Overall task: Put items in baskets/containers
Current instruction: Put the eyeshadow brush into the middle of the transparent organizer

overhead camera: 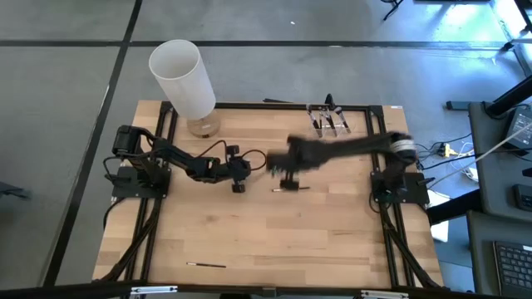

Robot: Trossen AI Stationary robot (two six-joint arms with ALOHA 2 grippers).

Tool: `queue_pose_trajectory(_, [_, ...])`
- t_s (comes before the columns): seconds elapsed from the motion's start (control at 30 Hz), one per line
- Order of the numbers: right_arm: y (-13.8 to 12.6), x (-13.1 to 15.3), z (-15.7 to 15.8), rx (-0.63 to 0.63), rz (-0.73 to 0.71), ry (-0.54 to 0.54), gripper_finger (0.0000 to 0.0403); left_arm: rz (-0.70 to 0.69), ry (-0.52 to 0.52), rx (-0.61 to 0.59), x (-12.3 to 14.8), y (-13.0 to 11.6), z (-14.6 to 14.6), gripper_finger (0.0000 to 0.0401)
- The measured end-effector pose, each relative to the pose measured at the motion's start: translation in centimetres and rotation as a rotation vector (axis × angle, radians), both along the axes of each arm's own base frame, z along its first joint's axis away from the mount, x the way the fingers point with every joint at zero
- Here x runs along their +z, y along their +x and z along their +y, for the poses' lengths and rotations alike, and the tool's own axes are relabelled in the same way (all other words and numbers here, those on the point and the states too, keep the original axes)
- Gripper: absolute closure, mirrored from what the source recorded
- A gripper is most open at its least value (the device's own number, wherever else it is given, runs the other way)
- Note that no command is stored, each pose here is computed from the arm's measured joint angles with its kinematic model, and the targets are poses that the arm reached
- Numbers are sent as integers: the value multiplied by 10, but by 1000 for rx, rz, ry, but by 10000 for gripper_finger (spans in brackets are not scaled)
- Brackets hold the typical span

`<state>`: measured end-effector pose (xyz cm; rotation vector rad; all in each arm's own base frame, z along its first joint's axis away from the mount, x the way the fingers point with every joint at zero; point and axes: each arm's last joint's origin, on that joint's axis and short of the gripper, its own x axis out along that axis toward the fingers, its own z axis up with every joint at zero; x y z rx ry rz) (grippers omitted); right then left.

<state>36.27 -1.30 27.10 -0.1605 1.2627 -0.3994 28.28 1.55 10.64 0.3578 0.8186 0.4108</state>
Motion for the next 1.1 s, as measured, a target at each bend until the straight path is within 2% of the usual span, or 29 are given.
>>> queue_pose_trajectory(0.07, [-13, 23, -29, -81, -80, -40, 398, 16, -11, 5, -2, -2, -1, 299])
queue_pose_trajectory(0.13, [-27, 32, -57, -167, -146, -12, 397, 44, -20, 10, -4, -4, -2, 299])
queue_pose_trajectory(0.23, [-40, 25, -82, -226, -239, 94, 396, 68, -31, 28, -5, -6, -3, 299])
queue_pose_trajectory(0.3, [-45, 12, -83, -210, -258, 171, 396, 81, -45, 46, -6, -8, -3, 299])
queue_pose_trajectory(0.4, [-41, -18, -64, -131, -243, 252, 396, 97, -65, 73, -8, -10, -3, 299])
queue_pose_trajectory(0.47, [-37, -35, -46, -74, -230, 265, 396, 98, -73, 88, -8, -11, -5, 299])
queue_pose_trajectory(0.63, [-25, -51, -11, 9, -227, 287, 391, 82, -79, 102, -9, -12, -9, 299])
queue_pose_trajectory(0.73, [-17, -65, 5, 57, -203, 306, 367, 60, -91, 111, -8, -11, -12, 299])
queue_pose_trajectory(0.93, [-7, -108, 30, 111, -58, 317, 302, 39, -103, 119, -8, -11, -18, 299])
queue_pose_trajectory(1.1, [-5, -121, 41, 155, -16, 323, 284, 39, -95, 117, -9, -11, -19, 299])
